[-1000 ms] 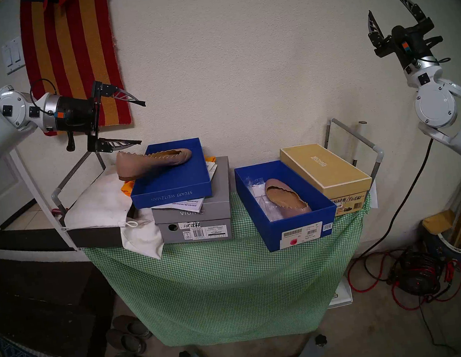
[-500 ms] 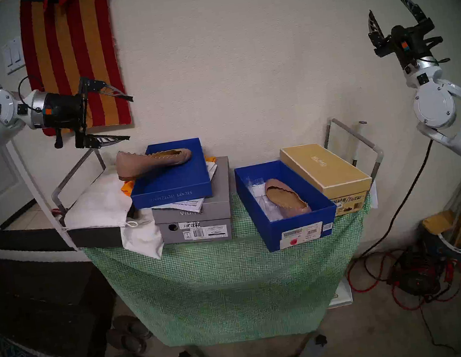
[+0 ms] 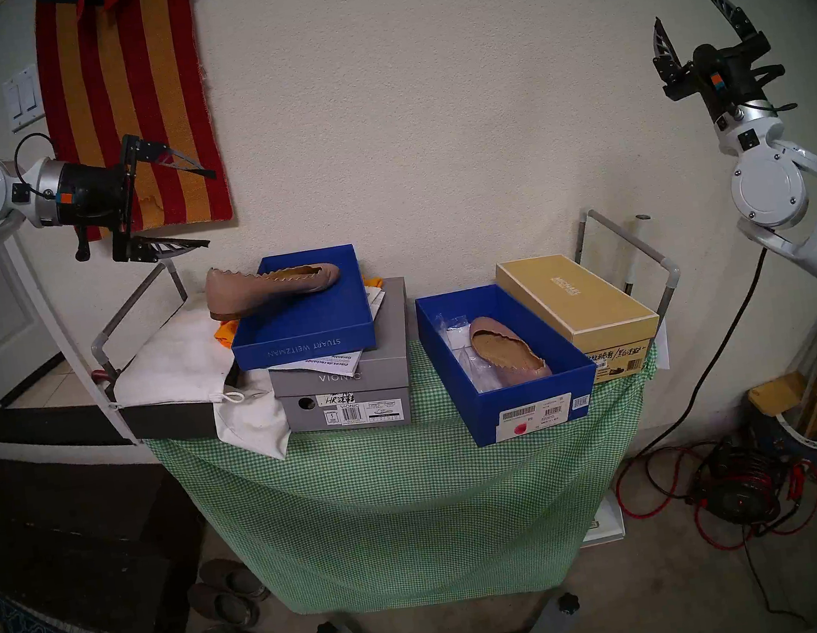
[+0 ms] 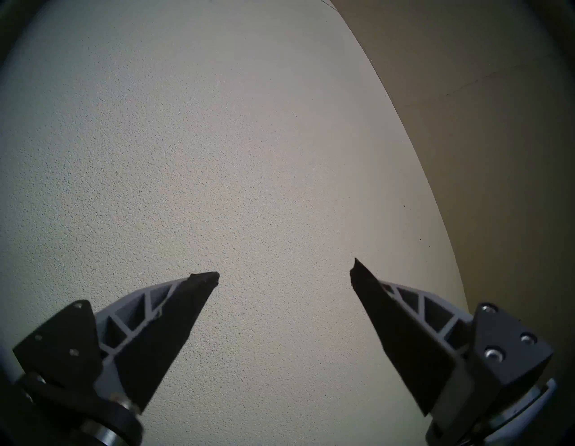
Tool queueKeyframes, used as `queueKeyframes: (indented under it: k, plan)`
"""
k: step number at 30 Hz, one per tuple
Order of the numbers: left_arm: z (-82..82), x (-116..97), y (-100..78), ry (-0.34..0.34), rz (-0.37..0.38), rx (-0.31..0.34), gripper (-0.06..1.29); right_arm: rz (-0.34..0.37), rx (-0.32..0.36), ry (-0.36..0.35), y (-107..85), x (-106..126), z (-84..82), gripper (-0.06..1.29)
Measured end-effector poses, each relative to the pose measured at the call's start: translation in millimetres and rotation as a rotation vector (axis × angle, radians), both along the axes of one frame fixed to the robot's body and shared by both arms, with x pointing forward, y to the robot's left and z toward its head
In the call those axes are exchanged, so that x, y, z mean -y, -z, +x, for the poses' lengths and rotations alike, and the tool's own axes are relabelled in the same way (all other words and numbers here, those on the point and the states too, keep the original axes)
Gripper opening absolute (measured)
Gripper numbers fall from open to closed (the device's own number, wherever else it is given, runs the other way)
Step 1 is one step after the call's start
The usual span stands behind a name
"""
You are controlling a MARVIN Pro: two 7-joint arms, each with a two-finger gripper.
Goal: Put shoes into shoe box
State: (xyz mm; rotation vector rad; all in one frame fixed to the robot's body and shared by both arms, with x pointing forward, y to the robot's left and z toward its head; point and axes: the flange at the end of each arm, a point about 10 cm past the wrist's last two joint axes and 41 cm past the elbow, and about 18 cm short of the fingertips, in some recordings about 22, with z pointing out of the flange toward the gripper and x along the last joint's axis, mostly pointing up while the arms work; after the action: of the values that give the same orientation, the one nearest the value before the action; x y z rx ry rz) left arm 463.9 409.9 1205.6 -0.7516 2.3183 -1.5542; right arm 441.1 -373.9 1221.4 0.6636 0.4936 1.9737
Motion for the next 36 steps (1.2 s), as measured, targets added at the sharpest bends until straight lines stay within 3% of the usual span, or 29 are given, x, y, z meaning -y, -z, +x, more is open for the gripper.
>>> queueKeyframes:
  k: [9, 23, 36]
  plan:
    - [-8.3, -5.3, -13.3, -0.009, 0.024, 0.038, 1.27, 0.003, 0.001, 0.004, 0.1, -0.5, -0.2, 1.2]
    - [-20.6, 16.1, 28.4, 0.066, 0.088, -0.05, 1.27, 0.008, 0.002, 0.012, 0.2, -0.8, -0.5, 1.2]
    - [-31.9, 20.8, 48.3, 0.092, 0.124, -0.086, 1.27, 0.011, 0.003, 0.018, 0.3, -1.2, -0.6, 1.2]
